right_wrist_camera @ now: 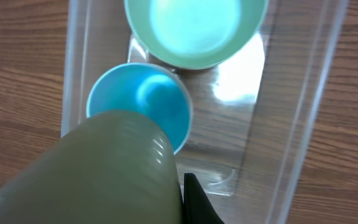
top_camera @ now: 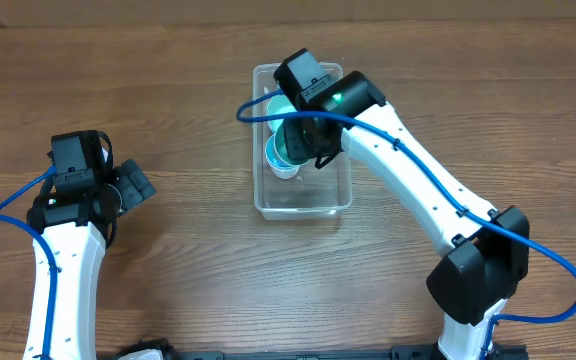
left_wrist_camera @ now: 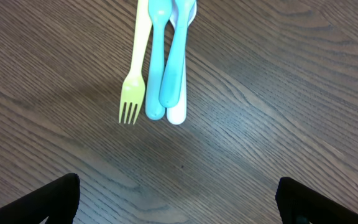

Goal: Pack container
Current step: 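Grasp the mint-green cup and stack it into the blue cup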

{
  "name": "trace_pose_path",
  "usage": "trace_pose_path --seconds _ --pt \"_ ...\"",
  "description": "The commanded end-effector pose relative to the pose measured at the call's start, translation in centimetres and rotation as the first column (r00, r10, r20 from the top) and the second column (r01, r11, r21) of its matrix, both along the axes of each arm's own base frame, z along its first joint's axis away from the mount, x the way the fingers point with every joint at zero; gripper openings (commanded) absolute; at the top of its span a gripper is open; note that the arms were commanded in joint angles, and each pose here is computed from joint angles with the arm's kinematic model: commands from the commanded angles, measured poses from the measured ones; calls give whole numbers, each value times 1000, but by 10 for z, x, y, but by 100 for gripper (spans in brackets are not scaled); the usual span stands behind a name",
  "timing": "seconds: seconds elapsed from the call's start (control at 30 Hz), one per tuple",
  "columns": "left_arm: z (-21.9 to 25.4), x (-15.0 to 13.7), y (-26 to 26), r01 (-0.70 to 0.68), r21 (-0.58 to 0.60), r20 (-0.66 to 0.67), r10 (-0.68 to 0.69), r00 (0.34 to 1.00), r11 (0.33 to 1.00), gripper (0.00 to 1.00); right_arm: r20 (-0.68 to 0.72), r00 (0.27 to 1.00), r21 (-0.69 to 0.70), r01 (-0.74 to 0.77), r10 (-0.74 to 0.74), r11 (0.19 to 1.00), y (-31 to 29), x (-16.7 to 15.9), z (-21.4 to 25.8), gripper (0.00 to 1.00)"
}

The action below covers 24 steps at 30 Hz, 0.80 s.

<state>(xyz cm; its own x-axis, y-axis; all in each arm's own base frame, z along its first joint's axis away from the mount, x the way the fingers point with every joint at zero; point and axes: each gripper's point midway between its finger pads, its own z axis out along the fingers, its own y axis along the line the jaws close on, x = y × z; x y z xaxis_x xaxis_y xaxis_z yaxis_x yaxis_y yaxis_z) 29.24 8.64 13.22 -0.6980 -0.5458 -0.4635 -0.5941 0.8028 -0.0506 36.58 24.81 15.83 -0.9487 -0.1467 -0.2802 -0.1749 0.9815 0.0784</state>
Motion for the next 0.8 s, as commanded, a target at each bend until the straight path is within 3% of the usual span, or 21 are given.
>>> trace_pose_path --seconds 0.0,0.43,0.5,0.53,0.6,0.7,0.77 --pt "1 0 1 -15 -6 5 15 1000 1000 100 37 999 5 -3 3 1000 6 10 0 4" --pt "1 0 1 -15 -6 5 15 1000 1000 100 45 999 -30 11 -9 1000 5 20 -17 5" --pt "1 0 1 -15 -6 5 15 1000 1000 100 46 999 -29 11 -9 1000 5 21 -17 41" --pt "1 0 1 -15 -6 5 15 1000 1000 100 47 999 -28 11 -10 1000 6 21 -17 51" --pt "1 0 1 -15 -6 5 15 1000 1000 100 47 999 -28 11 -10 1000 5 21 -17 61" --pt "1 0 1 -15 -6 5 15 1000 1000 100 54 998 -23 11 -10 1000 5 21 -7 63" --pt "1 0 1 -15 -6 5 15 1000 1000 100 90 996 -2 23 -23 1000 -1 21 28 64"
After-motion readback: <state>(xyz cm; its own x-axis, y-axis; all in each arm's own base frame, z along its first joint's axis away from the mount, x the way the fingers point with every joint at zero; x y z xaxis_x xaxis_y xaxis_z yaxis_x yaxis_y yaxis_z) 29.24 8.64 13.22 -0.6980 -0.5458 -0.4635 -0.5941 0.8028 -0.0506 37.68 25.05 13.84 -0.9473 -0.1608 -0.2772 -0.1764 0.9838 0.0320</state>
